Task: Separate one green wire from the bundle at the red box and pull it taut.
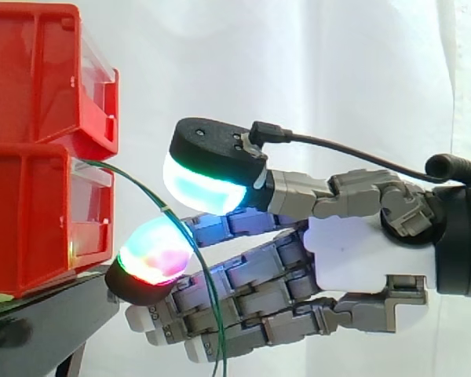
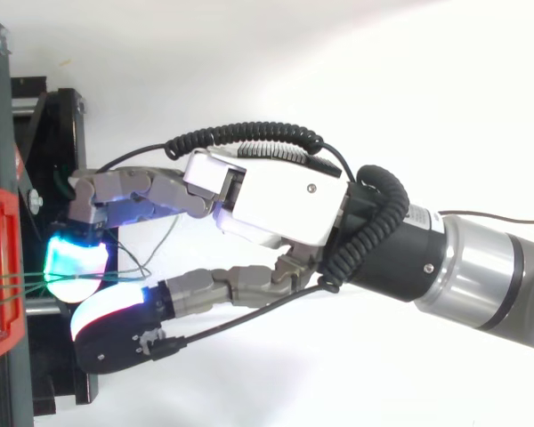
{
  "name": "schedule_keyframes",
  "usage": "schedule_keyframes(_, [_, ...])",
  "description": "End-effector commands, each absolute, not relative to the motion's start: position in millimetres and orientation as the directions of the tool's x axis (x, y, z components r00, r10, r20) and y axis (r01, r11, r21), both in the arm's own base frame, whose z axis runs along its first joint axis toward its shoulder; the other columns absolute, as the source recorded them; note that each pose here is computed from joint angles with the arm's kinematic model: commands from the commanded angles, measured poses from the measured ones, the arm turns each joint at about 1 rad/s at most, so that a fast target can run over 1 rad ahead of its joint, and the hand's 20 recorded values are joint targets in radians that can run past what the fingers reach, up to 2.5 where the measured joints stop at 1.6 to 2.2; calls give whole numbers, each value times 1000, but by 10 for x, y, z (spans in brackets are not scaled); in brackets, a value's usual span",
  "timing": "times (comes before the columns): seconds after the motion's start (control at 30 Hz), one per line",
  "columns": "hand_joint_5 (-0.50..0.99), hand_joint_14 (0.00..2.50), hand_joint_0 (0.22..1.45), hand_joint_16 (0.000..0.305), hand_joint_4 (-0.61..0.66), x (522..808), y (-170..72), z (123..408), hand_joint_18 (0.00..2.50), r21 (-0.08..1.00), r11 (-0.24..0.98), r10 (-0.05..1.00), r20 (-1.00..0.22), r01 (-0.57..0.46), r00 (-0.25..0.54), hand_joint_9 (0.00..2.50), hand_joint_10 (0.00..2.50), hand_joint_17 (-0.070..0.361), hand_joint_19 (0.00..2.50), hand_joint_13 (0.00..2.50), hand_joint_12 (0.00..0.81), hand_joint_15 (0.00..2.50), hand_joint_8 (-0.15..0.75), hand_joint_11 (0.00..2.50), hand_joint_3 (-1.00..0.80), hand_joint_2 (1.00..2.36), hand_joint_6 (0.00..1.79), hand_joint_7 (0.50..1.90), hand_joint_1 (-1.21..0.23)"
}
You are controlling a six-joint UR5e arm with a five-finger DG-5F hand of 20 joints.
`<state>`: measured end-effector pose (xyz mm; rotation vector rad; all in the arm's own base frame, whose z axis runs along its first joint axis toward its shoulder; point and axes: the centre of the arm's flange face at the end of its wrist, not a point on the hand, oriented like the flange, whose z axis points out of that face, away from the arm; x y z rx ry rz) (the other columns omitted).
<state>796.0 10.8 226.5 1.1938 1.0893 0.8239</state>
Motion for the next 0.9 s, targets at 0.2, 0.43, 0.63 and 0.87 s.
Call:
schedule_keyframes(0.2, [-138, 0, 594, 46, 160, 7957, 114, 2268, 204, 977, 205, 931, -212, 55, 296, 632, 0, 104, 156, 268, 301, 0, 233, 0, -336, 1012, 716, 1009, -666])
schedule_keyframes(0.43, [-176, 0, 588, 47, 187, 7970, 118, 2308, 200, 977, 205, 931, -212, 55, 296, 605, 0, 105, 158, 253, 307, 0, 237, 32, -353, 1011, 841, 859, -684])
schedule_keyframes(0.63, [-155, 0, 579, 47, 177, 7995, 41, 2409, 192, 976, 207, 929, -217, 66, 301, 637, 0, 106, 164, 252, 308, 0, 245, 46, -382, 1010, 817, 909, -577])
schedule_keyframes(0.87, [-171, 0, 582, 48, 165, 7974, 12, 2464, 189, 972, 210, 927, -233, 107, 293, 619, 1, 107, 158, 247, 309, 0, 251, 80, -215, 1016, 871, 937, -636])
